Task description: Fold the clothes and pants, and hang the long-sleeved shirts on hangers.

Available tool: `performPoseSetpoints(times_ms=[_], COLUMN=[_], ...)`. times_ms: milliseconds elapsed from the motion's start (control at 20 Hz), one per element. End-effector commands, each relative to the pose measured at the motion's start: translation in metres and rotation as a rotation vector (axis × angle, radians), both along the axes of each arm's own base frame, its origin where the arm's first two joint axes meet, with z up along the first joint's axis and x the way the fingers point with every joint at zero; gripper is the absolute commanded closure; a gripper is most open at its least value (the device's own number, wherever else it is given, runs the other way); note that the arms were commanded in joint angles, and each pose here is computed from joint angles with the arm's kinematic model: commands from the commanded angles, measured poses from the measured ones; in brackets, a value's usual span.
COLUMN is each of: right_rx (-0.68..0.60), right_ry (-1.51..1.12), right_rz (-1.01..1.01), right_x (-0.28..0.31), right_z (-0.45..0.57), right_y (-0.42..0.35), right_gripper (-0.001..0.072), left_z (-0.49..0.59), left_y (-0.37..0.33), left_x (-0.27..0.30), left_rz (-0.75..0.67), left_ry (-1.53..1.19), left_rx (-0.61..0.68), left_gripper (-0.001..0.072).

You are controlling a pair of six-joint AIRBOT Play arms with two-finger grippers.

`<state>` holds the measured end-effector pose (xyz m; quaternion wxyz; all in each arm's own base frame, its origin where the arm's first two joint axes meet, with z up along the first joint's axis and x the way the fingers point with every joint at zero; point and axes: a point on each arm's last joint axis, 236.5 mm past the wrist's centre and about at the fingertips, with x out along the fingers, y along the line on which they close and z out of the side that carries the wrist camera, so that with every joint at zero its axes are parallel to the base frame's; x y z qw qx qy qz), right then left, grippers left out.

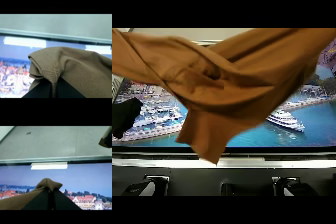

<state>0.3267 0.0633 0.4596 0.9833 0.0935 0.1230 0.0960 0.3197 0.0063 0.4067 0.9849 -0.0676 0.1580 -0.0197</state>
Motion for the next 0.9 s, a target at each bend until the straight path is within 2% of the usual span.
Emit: performPoseSetpoints(times_ms=[0,250,400,450,550,700,750,850], right_rx=[0.004,0.014,0.064,0.092,0.231,0.387,0.408,0.404], right_ry=[0.200,0.725,0.885,0.900,0.911,0.882,0.873,0.869], right_rz=[-0.009,0.103,0.118,0.105,0.055,0.041,0.042,0.041], right_x=[0.031,0.128,0.188,0.207,0.241,0.271,0.275,0.274], right_z=[-0.055,-0.240,-0.353,-0.384,-0.433,-0.465,-0.466,-0.460], right_y=[0.004,0.050,0.070,0.075,0.089,0.107,0.109,0.106], right_gripper=[0.0681,0.0681,0.0681,0.0681,0.0681,0.0680,0.0666,0.0530], left_z=[-0.055,-0.248,-0.349,-0.378,-0.421,-0.460,-0.466,-0.469], left_y=[-0.007,-0.045,-0.064,-0.067,-0.072,-0.072,-0.072,-0.071], left_x=[0.005,0.052,0.068,0.070,0.073,0.077,0.078,0.078], left_rz=[-0.020,-0.118,-0.116,-0.097,-0.074,-0.053,-0.049,-0.047], left_ry=[0.152,0.541,0.642,0.680,0.759,0.832,0.840,0.846], left_rx=[-0.031,-0.094,-0.143,-0.179,-0.234,-0.253,-0.253,-0.253], left_gripper=[0.0689,0.0689,0.0688,0.0688,0.0688,0.0688,0.0688,0.0688])
